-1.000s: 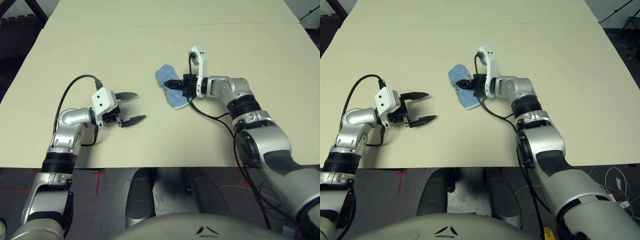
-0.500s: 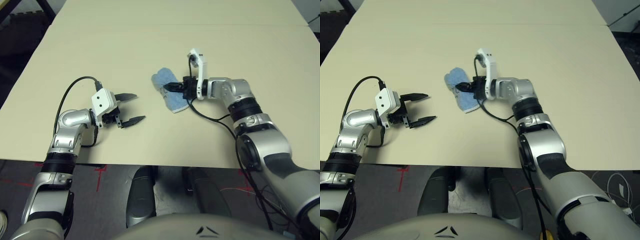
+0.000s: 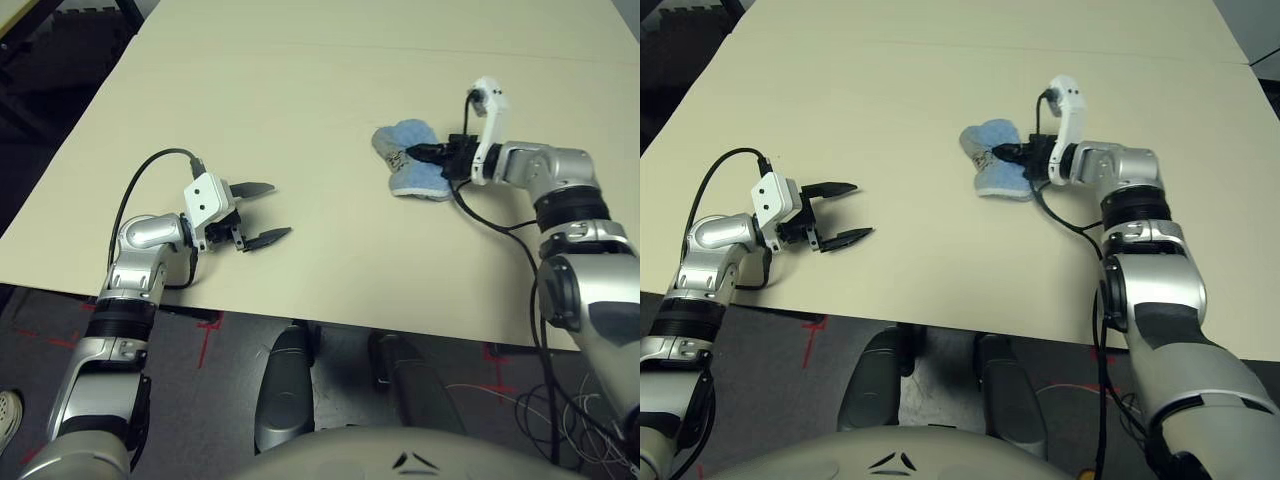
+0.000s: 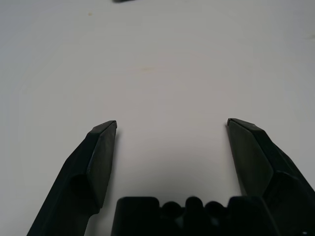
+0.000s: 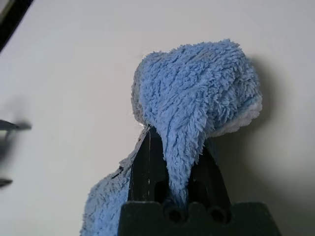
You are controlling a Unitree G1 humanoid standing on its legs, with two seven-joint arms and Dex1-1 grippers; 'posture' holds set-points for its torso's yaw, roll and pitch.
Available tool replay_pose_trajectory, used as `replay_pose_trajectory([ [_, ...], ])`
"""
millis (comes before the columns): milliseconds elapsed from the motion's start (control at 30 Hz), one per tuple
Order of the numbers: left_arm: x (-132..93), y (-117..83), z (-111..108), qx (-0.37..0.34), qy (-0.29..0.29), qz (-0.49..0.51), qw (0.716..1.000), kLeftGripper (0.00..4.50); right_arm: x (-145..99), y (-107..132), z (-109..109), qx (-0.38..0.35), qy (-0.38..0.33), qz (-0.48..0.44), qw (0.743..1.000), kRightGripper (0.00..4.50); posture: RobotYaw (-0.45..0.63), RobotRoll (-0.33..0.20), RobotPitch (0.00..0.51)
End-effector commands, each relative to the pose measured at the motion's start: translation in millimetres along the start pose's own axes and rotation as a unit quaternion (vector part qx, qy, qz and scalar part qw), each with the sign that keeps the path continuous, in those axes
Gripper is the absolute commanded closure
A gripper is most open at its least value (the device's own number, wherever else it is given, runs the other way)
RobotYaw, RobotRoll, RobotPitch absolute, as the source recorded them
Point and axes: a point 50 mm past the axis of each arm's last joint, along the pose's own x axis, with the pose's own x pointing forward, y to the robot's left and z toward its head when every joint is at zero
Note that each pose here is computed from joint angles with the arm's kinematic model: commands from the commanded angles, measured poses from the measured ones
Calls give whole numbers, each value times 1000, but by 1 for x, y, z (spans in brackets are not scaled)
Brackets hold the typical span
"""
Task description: Wipe the water off the table with a rag.
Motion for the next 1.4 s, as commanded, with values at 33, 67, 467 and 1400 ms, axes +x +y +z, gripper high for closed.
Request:
replay_pose_trajectory([
  [33,4,-3,-6,-3,9,-16,1000,0,-21,-1,26,0,-51,4,999,4390,138,0,252],
  [67,4,-3,-6,-3,9,-16,1000,0,-26,-2,30,-6,-55,-2,998,4390,134,0,252],
  [467,8,0,-3,-1,4,-21,1000,0,-101,-32,49,-45,-44,-103,993,4390,108,0,247],
  [1400,16,10,7,-18,-17,-4,1000,0,-150,-83,16,-162,58,-348,922,365,81,0,241],
])
